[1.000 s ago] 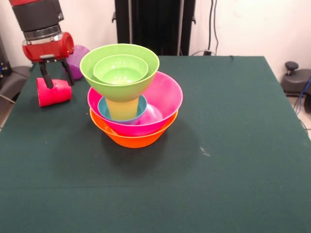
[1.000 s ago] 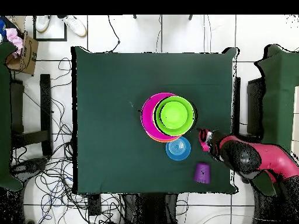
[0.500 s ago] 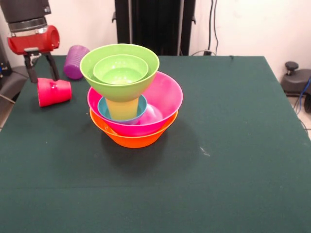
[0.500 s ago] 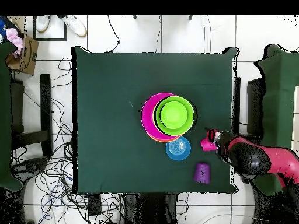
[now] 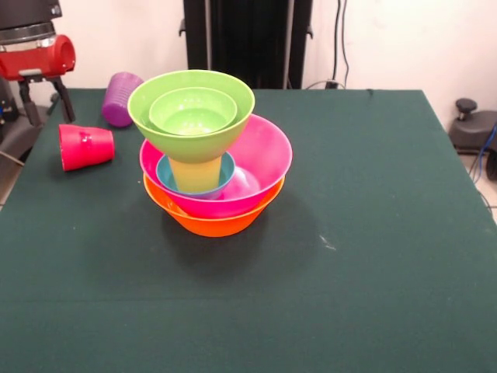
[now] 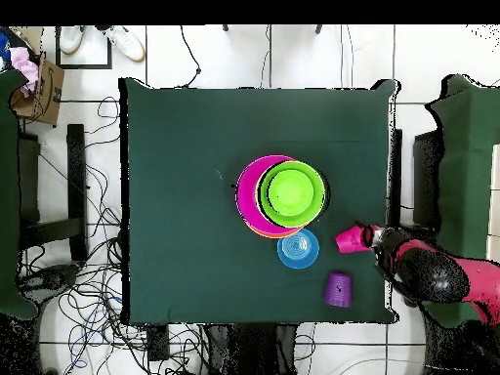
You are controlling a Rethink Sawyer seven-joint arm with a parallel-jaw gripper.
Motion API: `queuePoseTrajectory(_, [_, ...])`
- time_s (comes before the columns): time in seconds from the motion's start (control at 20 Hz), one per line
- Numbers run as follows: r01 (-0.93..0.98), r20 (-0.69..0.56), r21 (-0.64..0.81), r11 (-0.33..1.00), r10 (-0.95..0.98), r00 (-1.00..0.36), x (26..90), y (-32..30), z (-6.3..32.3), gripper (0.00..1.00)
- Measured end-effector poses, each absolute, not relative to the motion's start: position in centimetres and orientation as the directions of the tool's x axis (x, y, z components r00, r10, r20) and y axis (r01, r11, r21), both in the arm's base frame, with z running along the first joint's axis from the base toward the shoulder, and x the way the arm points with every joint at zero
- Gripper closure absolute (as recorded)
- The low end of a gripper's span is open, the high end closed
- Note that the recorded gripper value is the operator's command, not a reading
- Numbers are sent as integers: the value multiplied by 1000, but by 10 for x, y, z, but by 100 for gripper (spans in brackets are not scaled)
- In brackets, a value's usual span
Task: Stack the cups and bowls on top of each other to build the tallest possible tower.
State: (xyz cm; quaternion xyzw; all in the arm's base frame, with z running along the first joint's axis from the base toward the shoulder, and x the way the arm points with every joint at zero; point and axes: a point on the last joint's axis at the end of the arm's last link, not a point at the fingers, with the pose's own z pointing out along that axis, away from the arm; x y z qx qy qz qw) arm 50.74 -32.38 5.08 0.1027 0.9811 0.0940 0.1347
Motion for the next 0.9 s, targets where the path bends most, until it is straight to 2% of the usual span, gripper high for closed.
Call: queuePoseTrajectory(0.9, [145,-244,233,961,202,-948,505,-320,35,0])
